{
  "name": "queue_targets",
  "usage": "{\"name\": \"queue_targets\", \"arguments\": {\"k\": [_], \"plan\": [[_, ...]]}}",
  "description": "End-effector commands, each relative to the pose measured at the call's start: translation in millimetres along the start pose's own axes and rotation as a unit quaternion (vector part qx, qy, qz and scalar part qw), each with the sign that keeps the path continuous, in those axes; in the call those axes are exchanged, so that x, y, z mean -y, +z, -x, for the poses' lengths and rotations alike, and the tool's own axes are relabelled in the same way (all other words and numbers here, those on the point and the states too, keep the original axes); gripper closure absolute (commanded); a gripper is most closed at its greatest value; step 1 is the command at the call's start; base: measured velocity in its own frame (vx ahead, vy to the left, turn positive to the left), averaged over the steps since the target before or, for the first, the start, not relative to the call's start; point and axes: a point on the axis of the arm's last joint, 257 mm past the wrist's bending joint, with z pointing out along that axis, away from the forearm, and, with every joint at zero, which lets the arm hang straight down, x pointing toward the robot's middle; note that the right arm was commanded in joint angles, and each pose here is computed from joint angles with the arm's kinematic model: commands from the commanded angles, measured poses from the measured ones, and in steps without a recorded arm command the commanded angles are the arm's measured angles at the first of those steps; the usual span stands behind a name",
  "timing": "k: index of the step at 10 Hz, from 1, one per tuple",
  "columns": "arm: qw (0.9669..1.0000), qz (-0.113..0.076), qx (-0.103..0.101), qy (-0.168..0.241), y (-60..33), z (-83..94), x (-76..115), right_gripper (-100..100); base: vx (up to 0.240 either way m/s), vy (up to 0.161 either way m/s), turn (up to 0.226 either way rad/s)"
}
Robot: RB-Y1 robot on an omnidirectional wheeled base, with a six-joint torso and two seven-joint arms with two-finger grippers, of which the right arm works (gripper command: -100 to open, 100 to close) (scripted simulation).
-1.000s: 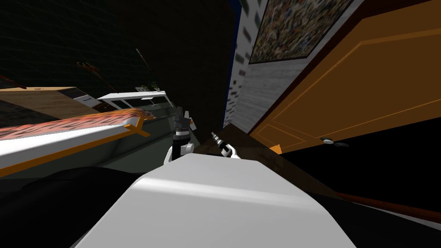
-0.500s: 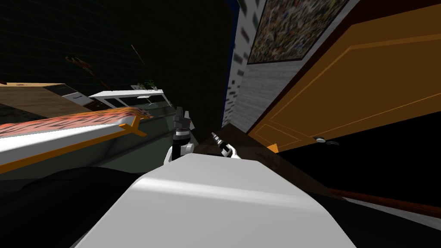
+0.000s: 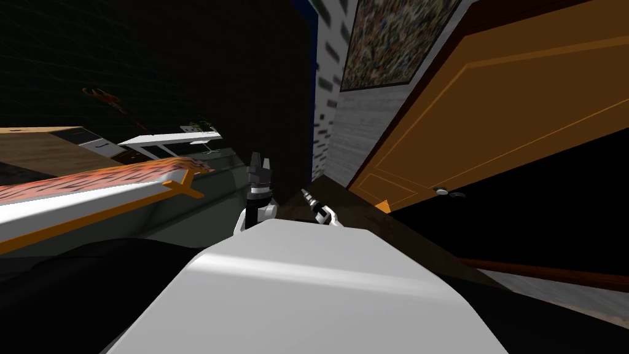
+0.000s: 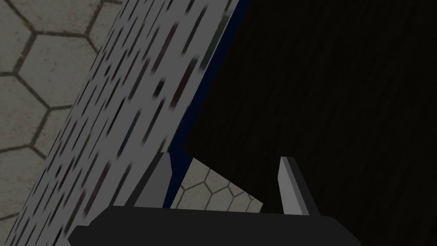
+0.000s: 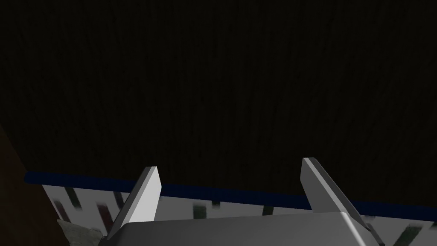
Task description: Pull the door open
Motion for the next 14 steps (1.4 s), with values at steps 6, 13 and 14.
{"name": "queue_targets", "arguments": {"k": [6, 13, 14], "plan": [[0.9991, 0.033, -0.01, 0.025, 16.6, -25.6, -33.8, -100, 0.034, 0.196, 0.007], [0.9989, 0.036, -0.01, 0.028, 18.1, -27.9, -36.8, -100, 0.0, 0.015, 0.045], [0.9989, 0.036, -0.01, 0.028, 18.1, -27.9, -36.8, -100, 0.006, 0.002, 0.007]]}}
